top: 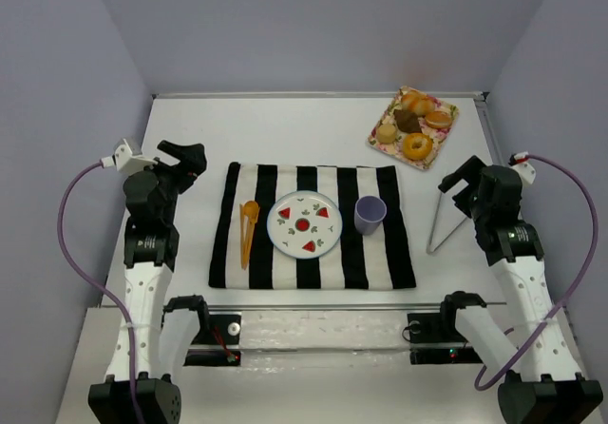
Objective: Place the bread
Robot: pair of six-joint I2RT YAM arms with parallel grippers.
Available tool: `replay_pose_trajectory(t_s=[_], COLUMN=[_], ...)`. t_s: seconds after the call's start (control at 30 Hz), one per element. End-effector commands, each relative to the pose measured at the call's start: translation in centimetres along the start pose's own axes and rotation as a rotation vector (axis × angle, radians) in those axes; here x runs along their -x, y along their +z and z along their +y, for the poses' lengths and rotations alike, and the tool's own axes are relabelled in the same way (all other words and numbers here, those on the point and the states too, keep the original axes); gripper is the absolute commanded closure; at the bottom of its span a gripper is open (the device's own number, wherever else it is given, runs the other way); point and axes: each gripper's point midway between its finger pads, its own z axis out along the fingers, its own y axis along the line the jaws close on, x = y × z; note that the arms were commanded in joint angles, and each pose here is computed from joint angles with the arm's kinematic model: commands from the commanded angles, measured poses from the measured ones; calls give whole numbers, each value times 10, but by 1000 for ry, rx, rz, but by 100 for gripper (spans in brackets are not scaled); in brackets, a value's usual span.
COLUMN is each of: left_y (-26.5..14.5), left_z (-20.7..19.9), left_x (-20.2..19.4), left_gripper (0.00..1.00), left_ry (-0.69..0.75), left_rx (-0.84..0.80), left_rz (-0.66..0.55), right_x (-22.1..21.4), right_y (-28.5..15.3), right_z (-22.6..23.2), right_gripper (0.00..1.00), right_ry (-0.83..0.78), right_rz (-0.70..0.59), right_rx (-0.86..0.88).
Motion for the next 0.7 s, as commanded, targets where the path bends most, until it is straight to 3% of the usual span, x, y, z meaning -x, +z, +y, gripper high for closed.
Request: replay_pose_trajectory(t_s=[0.0,0.17,0.47,0.67], left_y=[-6,-5,4,10], left_z=[-11,-11,-8,2], left_x=[1,-2,-16,-17], left_gripper=[1,1,1,1], left_ry=[-15,-10,7,21], left_rx=[-52,-62,-85,-45], left_rz=[1,8,46,38], right_x=[10,1,-71,-89], right_y=[-5,0,38,66], right_z=[4,-14,-49,-53], right_gripper=[0,0,0,0], right_ry=[-14,-23,-58,-100], right_rz=[-16,-24,224,291], right_rx=[9,-53,-224,-278])
